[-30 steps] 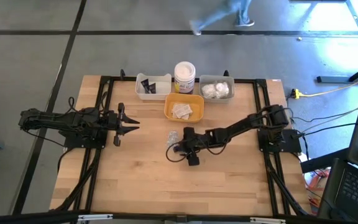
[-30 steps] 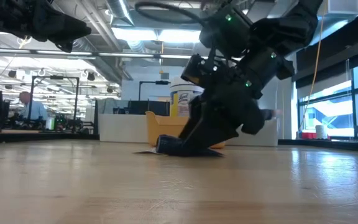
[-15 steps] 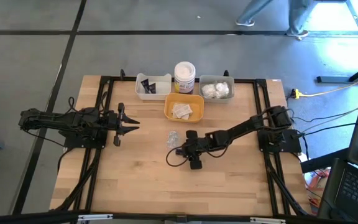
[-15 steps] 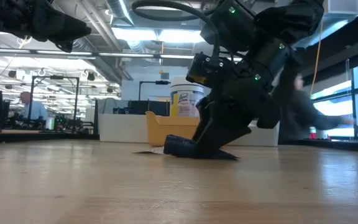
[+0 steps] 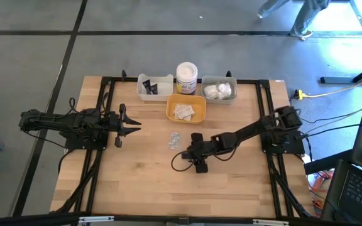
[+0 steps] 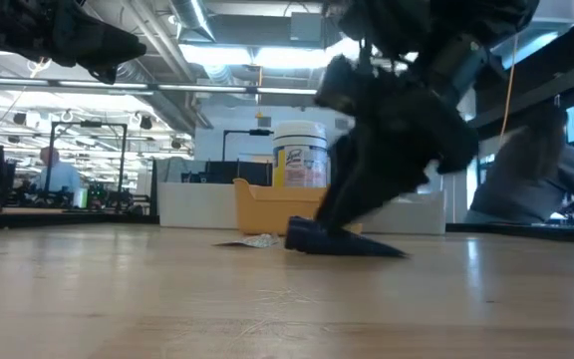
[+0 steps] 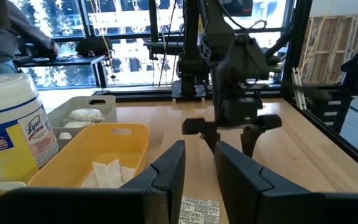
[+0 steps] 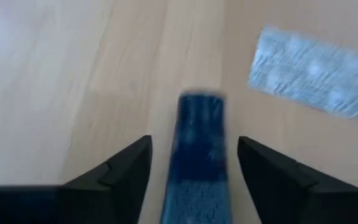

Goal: Pick & Place Travel size toiletries
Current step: Put the blue shave cream into the white bin

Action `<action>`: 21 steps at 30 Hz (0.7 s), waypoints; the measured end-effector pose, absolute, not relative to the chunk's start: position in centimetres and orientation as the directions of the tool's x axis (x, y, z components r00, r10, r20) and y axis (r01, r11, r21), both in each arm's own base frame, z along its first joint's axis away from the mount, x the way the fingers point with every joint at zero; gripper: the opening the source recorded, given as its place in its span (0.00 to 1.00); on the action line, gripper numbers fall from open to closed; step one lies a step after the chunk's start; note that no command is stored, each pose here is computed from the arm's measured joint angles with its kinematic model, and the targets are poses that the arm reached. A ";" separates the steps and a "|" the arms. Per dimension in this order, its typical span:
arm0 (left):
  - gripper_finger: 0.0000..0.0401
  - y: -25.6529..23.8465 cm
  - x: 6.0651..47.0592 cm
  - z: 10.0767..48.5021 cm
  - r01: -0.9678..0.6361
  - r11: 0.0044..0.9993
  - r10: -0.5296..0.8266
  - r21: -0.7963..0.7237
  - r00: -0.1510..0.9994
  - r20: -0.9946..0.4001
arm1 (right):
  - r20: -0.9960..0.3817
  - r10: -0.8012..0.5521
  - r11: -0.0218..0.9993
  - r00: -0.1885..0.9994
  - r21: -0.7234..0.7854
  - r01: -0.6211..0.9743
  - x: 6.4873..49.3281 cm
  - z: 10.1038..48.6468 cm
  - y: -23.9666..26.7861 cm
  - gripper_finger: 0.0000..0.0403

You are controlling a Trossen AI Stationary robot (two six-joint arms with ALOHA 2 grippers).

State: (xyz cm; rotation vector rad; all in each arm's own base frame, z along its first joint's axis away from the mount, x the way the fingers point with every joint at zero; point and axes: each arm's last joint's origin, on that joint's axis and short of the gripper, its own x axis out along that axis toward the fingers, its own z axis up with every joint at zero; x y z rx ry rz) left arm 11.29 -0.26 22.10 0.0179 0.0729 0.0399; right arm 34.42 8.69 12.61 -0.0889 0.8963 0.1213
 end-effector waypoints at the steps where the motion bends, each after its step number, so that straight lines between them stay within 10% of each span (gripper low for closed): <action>1: 0.22 -0.3 11.3 22.1 -0.039 0.999 0.041 0.019 0.997 -0.073 | -0.771 0.069 0.990 0.633 -0.023 -0.136 34.5 13.0 8.7 0.61; 21: 0.22 -0.3 11.3 22.1 -0.040 0.999 0.042 0.020 0.997 -0.072 | -0.803 0.006 0.990 0.597 -0.078 -0.115 38.8 15.9 9.5 0.67</action>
